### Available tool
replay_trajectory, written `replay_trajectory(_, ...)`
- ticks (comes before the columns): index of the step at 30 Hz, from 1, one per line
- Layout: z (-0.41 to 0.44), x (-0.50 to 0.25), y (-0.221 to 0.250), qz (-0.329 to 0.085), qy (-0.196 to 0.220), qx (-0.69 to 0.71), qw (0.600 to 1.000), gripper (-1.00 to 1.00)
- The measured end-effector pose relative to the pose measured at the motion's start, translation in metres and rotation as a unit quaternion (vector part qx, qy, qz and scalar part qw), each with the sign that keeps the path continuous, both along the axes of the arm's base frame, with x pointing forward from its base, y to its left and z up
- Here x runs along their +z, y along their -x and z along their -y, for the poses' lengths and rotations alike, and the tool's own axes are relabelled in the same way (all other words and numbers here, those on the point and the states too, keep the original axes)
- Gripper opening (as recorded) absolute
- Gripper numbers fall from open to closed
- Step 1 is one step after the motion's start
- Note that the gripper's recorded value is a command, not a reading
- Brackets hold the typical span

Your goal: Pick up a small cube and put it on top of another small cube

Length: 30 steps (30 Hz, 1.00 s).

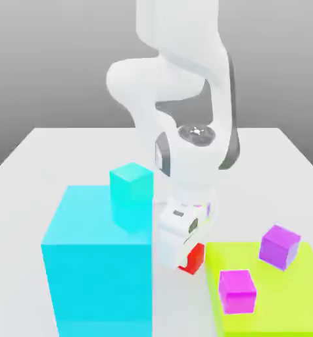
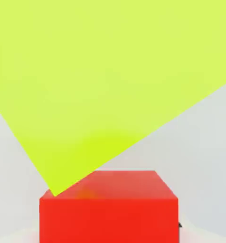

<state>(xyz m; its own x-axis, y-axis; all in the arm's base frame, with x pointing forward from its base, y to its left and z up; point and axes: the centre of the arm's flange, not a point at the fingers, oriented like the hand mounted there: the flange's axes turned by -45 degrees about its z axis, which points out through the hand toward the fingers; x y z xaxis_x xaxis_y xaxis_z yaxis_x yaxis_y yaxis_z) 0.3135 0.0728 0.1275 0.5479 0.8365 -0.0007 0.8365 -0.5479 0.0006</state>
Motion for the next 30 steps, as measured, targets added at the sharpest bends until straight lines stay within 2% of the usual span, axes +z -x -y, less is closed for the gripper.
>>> replay_trajectory(13, -0.002, 0.065, -0.004, 0.0, -0.001, -0.005, 1.0, -1.0)
replay_trajectory(28, -0.059, 0.174, -0.151, -0.002, -0.004, -0.222, 0.975, -1.0)
replay_trajectory(30, -0.062, 0.163, -0.16, -0.001, -0.002, -0.236, 0.972, -1.0)
